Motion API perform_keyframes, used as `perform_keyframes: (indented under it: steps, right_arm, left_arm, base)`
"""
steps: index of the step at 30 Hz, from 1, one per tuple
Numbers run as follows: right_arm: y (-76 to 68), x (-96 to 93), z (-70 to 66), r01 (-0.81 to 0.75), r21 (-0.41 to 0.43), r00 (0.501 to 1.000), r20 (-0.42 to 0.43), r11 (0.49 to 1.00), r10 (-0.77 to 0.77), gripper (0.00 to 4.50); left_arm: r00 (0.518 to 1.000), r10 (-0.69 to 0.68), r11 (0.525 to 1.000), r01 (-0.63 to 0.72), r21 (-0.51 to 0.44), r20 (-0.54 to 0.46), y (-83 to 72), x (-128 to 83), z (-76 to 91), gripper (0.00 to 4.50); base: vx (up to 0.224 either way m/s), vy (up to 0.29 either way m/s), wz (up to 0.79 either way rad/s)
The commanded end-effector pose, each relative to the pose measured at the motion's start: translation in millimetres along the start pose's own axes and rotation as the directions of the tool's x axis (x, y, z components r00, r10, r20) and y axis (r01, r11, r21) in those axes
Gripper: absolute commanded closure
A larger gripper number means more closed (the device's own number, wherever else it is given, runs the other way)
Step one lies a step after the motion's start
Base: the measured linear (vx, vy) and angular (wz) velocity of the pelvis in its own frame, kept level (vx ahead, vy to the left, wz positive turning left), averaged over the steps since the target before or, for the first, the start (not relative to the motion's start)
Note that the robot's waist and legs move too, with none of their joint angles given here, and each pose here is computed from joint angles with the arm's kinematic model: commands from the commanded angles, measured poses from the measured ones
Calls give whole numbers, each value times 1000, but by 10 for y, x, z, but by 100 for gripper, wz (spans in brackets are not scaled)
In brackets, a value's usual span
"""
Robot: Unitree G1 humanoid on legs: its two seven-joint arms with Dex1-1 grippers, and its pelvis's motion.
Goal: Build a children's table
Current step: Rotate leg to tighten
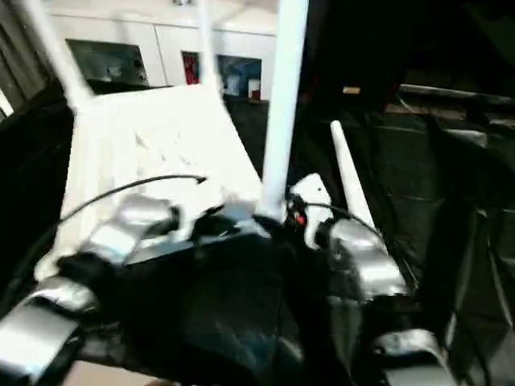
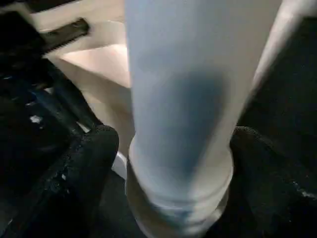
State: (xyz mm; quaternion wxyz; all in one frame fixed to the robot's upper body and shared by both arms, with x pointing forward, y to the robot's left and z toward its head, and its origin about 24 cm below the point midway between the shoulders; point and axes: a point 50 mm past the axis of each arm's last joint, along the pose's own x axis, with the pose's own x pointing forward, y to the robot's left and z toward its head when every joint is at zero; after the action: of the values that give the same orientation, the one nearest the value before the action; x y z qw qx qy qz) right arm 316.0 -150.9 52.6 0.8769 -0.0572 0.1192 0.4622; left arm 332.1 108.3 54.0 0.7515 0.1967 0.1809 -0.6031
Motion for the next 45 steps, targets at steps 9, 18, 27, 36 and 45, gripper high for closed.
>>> perform_keyframes:
  steps: [9,18,27,36,45]
  right_arm:
    - [46,-89,77,-186,-88,982,-49,979,182,73]
    - [110,-75,44,-253,-60,967,-57,966,249,128]
    - [63,1,-191,7,63,998,-70,998,-2,185]
    - [79,469,-269,464,263,886,-133,846,-445,188]
    - [95,466,-37,302,164,952,6,939,-307,90]
  left_arm:
    - [985,-159,987,156,41,64,-128,-147,19,450]
    - [988,-142,989,139,45,64,-111,-194,32,450]
    - [996,80,997,-79,-8,47,61,-43,86,450]
    - [918,392,915,-381,-135,67,231,433,447,450]
    - [950,301,952,-294,-83,90,208,396,446,450]
  base:
    - [0,0,0]
    - [0,0,0]
    - [0,0,0]
    - [0,0,0]
    - [0,0,0]
